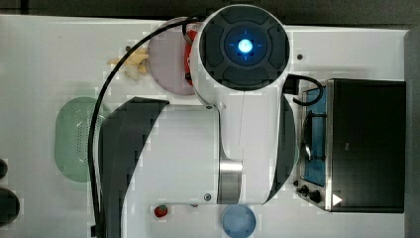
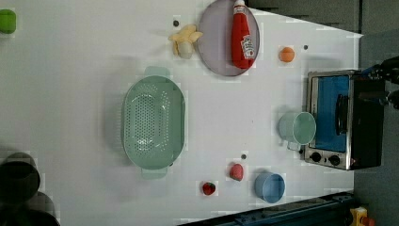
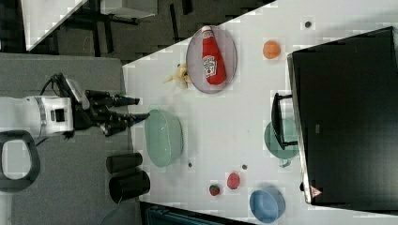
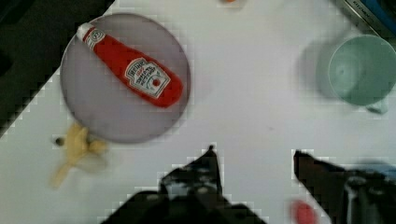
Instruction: Drag strainer left to right.
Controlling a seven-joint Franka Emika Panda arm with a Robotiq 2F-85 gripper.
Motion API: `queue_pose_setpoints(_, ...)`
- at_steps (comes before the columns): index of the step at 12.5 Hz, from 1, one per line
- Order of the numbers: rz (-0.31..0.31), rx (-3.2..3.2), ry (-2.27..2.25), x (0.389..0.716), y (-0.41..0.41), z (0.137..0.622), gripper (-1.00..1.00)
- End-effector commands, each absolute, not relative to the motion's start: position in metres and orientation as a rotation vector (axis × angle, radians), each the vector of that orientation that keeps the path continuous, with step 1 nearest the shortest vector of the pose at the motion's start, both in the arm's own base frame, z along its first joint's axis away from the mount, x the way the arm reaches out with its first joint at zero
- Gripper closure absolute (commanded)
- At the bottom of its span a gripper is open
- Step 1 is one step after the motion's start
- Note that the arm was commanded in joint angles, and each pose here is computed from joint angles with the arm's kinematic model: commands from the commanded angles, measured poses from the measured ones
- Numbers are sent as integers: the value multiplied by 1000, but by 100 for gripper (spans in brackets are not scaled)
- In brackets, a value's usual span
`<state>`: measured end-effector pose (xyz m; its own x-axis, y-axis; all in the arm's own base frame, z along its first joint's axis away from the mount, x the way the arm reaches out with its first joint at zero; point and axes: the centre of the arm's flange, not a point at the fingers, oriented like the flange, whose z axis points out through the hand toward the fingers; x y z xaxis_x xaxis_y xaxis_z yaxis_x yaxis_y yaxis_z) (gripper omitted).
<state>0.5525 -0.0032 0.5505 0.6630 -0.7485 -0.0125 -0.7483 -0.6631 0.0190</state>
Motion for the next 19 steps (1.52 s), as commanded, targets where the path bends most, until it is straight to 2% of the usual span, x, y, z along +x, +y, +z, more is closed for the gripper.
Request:
queue_pose_setpoints(1,-32,2815,-1366,414,-29,649,-59)
queue_pose_setpoints(3,-37,2822,-1348,415,-22,647,-99)
queue_pose_setpoints(7,-67,2915,-1125,428,65,628,-100)
queue_pose_setpoints(11,-10,2911,-1032,446,188,578,-100)
queue_pose_setpoints(13,-7,2862,-1174,450,246,542,-100)
queue_pose_setpoints(19,-89,2532,-1851,462,354,420,-100)
